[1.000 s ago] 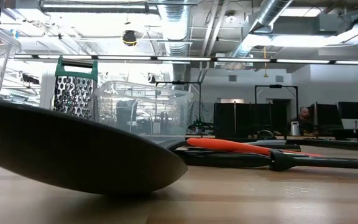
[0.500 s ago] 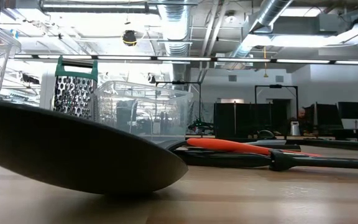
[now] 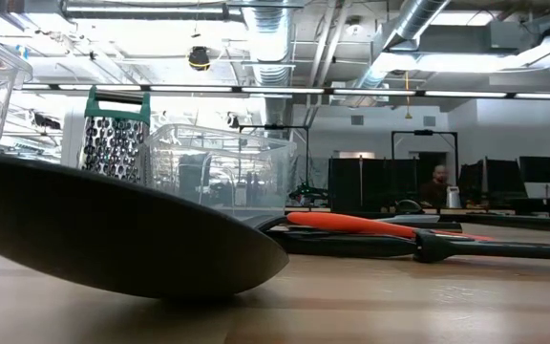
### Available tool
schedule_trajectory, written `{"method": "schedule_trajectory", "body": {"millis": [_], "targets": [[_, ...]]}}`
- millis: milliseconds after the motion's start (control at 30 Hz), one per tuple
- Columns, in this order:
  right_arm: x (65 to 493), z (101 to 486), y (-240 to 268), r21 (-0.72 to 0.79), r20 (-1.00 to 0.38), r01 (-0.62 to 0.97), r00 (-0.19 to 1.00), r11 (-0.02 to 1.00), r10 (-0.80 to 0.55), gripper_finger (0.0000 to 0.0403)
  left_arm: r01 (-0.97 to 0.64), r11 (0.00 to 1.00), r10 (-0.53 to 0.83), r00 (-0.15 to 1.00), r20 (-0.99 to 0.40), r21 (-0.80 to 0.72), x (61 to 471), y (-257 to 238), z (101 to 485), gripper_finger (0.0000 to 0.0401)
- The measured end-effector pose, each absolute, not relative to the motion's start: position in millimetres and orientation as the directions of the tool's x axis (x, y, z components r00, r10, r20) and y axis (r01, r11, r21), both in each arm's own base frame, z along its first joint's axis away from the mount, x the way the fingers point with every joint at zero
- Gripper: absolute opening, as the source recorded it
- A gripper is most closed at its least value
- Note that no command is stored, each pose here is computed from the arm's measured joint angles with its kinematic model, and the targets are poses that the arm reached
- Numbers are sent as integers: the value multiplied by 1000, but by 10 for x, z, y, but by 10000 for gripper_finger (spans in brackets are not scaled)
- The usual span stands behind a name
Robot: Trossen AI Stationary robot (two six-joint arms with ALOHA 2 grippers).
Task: Pick & Place Kitchen Items
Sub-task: Put the black serving spoon into the bottom right transparent bin
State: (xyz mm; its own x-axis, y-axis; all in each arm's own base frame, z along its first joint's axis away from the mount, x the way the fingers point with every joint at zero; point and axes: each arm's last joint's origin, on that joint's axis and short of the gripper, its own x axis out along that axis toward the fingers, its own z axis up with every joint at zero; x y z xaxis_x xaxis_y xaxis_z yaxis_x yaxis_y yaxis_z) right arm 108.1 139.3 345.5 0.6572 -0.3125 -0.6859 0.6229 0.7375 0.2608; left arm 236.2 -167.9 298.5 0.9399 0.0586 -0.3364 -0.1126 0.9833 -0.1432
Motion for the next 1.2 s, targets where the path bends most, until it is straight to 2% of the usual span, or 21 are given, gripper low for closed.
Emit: {"method": "schedule_trajectory", "body": {"millis": [133,467,733,1067,1200], "targets": [[1101,3448,1398,248,-686,622,654,743,-319,282,-230,946,111,890,-442,-226,2735,-1575,2605,239],[1136,3395,1471,212,-687,618,645,757,-335,282,-441,873,253,774,-581,-208,3189,-1248,1975,241],[1143,3406,1462,217,-656,613,668,760,-352,282,-508,828,239,700,-673,-235,3355,-1099,1622,241],[1145,3408,1466,223,-649,611,674,760,-352,282,-477,853,208,682,-701,-212,3625,-1199,1450,240],[1155,3409,1483,229,-648,599,682,767,-339,282,-491,855,223,640,-735,-169,3617,-1196,1333,240]]}}
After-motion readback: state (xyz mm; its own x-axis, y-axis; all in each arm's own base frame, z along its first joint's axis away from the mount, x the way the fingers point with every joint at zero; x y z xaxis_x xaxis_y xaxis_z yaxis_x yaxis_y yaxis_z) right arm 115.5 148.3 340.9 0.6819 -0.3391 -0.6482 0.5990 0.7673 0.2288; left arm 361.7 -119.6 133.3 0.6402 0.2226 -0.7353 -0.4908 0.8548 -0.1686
